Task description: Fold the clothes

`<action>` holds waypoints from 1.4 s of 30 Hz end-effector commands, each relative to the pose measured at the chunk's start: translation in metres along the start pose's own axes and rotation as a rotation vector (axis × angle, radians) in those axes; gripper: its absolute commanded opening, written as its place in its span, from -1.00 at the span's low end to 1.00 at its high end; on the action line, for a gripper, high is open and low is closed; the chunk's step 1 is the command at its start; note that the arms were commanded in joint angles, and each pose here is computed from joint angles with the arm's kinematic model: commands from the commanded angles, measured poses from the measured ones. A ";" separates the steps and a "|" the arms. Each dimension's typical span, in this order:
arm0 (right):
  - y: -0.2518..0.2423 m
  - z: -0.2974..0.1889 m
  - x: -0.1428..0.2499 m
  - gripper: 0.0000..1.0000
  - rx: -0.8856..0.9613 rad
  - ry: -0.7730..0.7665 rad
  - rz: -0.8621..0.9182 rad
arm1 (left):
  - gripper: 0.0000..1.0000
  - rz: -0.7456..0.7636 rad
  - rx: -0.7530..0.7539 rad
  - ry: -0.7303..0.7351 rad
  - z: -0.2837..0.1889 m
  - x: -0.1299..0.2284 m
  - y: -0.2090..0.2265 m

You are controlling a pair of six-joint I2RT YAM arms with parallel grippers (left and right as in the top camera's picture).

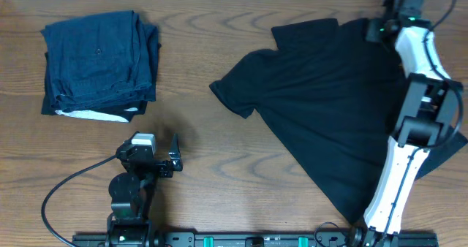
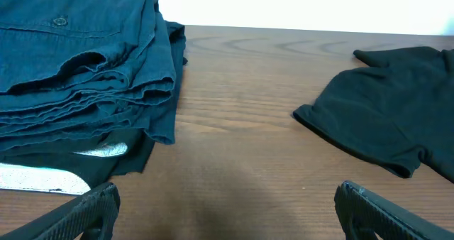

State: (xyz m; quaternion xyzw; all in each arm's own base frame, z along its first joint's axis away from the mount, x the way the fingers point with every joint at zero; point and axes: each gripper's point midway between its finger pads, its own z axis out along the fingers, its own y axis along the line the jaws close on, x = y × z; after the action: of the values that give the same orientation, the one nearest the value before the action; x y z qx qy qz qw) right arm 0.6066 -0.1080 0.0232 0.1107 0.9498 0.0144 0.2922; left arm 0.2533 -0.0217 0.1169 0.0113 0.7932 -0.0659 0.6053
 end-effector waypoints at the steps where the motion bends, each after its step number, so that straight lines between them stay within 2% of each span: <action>1: -0.003 0.005 0.003 -0.98 0.071 0.001 -0.029 | 0.96 0.003 0.017 0.011 0.001 0.006 -0.003; 14: -0.003 0.019 0.008 -0.97 0.101 -0.003 -0.038 | 0.96 0.000 0.015 0.046 0.001 0.014 -0.002; 22: -0.006 0.066 0.037 -0.97 0.099 0.024 -0.028 | 0.96 -0.001 0.015 0.046 0.001 0.014 -0.002; 31: 0.000 0.116 0.036 -0.98 0.056 -0.107 -0.037 | 0.96 -0.001 0.015 0.047 0.001 0.015 -0.002; 34: 0.013 0.115 0.024 -0.98 -0.005 -0.161 -0.045 | 0.96 -0.001 0.015 0.047 0.001 0.015 -0.002; 38: 0.036 0.092 -0.015 -0.94 -0.093 -0.275 -0.066 | 0.96 0.018 0.017 0.027 0.001 0.010 -0.003; 40: 0.041 0.072 -0.034 -0.88 -0.101 -0.315 -0.072 | 0.96 0.042 0.019 0.000 0.000 0.001 -0.004; 42: 0.046 0.049 -0.055 -0.70 -0.107 -0.356 -0.077 | 0.96 0.057 0.049 -0.025 -0.002 -0.012 -0.010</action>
State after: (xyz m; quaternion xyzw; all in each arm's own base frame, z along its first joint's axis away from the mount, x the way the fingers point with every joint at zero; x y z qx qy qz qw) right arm 0.6893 -0.1038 0.0061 0.0845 0.8815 0.0041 0.4645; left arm 0.2531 -0.0224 0.1164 0.0194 0.7936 -0.0625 0.6050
